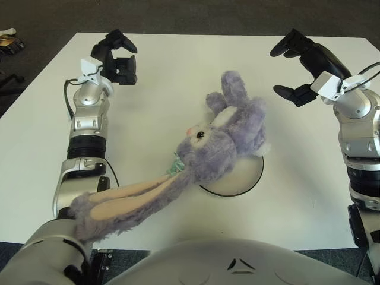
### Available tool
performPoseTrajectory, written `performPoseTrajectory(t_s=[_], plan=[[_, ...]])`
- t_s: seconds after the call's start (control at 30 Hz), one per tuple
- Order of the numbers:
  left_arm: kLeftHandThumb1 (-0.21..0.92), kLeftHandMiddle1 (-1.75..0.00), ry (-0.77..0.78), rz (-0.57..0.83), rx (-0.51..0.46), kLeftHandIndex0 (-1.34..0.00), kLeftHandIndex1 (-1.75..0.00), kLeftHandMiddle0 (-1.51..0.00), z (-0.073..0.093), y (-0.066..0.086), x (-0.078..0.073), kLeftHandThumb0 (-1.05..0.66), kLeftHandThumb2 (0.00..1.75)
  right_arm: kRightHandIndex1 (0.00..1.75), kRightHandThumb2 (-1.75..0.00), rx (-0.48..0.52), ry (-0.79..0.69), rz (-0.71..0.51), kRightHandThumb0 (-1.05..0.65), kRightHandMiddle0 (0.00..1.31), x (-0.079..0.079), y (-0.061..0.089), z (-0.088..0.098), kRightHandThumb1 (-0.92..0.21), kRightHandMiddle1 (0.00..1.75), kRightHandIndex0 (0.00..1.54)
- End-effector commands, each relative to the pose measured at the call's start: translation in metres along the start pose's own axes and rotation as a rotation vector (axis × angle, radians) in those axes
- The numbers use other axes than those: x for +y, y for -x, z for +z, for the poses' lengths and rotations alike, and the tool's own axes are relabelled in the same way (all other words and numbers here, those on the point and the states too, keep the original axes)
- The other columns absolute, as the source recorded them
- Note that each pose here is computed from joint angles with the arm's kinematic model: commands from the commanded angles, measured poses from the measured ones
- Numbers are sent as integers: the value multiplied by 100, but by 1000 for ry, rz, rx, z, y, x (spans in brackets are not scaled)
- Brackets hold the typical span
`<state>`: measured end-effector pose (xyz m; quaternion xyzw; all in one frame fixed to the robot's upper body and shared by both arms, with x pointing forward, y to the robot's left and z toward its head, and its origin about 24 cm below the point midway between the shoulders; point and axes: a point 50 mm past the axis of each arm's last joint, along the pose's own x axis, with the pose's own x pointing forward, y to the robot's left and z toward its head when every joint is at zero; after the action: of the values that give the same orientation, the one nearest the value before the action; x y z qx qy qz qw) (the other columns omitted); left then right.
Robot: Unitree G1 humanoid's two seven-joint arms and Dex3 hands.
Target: Put the doll into the plate.
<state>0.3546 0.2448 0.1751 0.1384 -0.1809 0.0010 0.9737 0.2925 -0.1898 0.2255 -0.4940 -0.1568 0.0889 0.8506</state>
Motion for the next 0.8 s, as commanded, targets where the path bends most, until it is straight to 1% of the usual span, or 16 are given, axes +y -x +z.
performPoseTrajectory(t_s=[0.0, 0.13, 0.23, 0.37, 0.43, 0.53, 0.77], plan=[[31, -175, -55, -4, -38, -62, -175, -134, 10, -2, 11, -48, 133, 102, -132, -2, -22, -17, -28, 0, -3, 0, -1, -24, 142, 0], [32, -175, -135, 16, -1, -61, -175, -133, 16, -3, 40, -48, 132, 99, -135, -5, -62, -8, -24, 0, -2, 0, -2, -22, 141, 0], [36, -175, -171, 31, 10, -58, -175, -133, 18, -5, 51, -47, 127, 93, -140, -6, -84, -3, -14, 0, -2, 0, -2, -19, 139, 0], [38, -175, -202, 42, 7, -56, -175, -133, 20, -9, 58, -46, 124, 87, -145, -9, -110, 0, -5, 0, -1, 0, -3, -16, 138, 0], [38, -175, -224, 45, -10, -56, -175, -133, 23, -11, 60, -46, 124, 84, -148, -10, -128, 3, -1, 0, -1, 1, -3, -16, 138, 0], [38, -175, -257, 48, -37, -56, -175, -134, 26, -11, 63, -46, 124, 80, -150, -10, -136, 7, 4, 0, -1, 1, -3, -15, 138, 0], [37, -175, -305, 48, -54, -56, -175, -134, 28, -10, 69, -46, 125, 73, -154, -9, -134, 7, 12, 0, -1, 1, -4, -13, 139, 0]])
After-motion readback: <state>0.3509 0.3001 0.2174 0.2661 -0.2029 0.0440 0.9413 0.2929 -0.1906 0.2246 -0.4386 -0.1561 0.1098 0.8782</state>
